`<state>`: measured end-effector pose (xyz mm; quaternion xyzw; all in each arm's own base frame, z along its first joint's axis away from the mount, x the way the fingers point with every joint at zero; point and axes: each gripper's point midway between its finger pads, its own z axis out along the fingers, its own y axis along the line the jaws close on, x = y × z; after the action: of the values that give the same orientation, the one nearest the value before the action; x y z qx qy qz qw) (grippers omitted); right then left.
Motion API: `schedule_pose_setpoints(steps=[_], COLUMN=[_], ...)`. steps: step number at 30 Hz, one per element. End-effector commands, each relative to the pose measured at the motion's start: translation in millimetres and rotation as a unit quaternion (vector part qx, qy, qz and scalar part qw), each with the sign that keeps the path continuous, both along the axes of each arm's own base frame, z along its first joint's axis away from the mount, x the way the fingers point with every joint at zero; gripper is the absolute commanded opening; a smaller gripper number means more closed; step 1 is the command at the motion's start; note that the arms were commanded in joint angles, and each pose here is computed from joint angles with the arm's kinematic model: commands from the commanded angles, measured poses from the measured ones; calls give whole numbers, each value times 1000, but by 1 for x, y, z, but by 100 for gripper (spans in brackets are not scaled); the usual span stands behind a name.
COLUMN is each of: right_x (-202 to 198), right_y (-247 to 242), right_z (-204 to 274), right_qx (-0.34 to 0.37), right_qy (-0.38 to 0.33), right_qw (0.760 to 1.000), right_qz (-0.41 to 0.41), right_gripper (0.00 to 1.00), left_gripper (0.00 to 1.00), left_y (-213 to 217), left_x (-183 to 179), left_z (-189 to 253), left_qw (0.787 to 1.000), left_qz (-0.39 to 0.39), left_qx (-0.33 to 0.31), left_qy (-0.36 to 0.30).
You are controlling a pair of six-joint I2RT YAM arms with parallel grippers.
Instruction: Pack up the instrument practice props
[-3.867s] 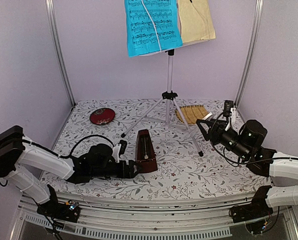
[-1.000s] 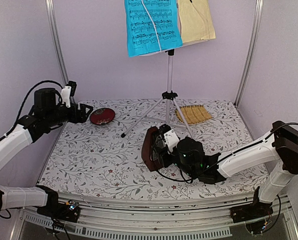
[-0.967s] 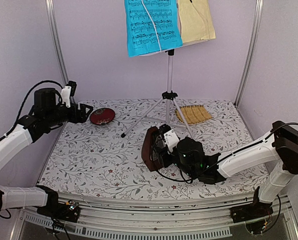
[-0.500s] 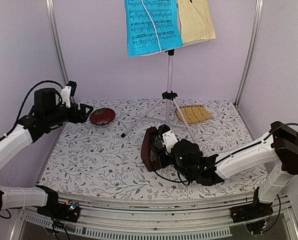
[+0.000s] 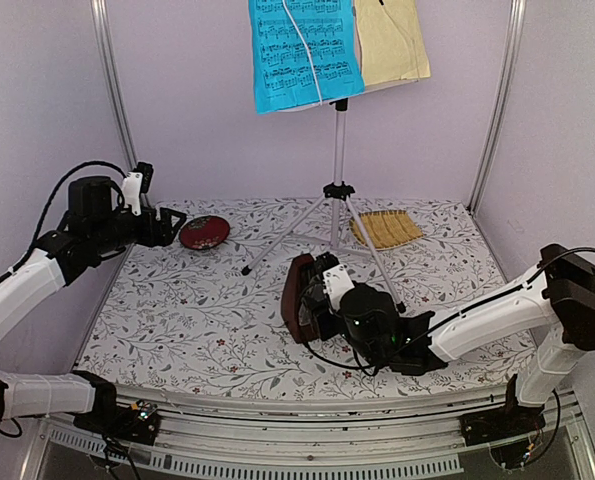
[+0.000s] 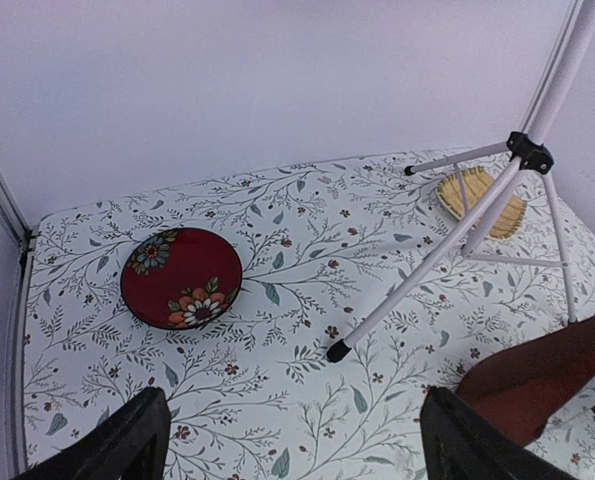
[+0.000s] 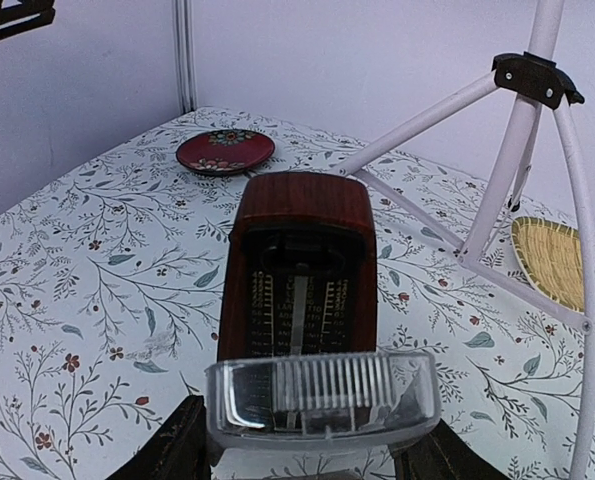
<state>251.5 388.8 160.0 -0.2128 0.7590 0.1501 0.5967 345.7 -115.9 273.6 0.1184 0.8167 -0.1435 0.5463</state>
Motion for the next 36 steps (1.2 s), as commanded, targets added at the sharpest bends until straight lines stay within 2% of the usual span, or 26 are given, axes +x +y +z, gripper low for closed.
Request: schedule_pose_setpoints(steps=[1, 19, 36], right_x=[-3, 3, 7], right_y=[0, 11, 11], right_z=[17, 19, 0], right_qx=[22, 29, 7], right_qy=[-3, -10, -3], right_qw=[1000, 999, 999], right_qz=[-12, -24, -40], right_gripper=[50, 50, 50], left_gripper=[89, 89, 88], left_y=[0, -1, -1], left_x=[1, 1, 2], left_z=[-5, -7, -8], left_qw=[1000, 1000, 1000], left_qz=[-3, -5, -6], left_qx=[-4, -6, -6], left_qy=[4, 6, 8])
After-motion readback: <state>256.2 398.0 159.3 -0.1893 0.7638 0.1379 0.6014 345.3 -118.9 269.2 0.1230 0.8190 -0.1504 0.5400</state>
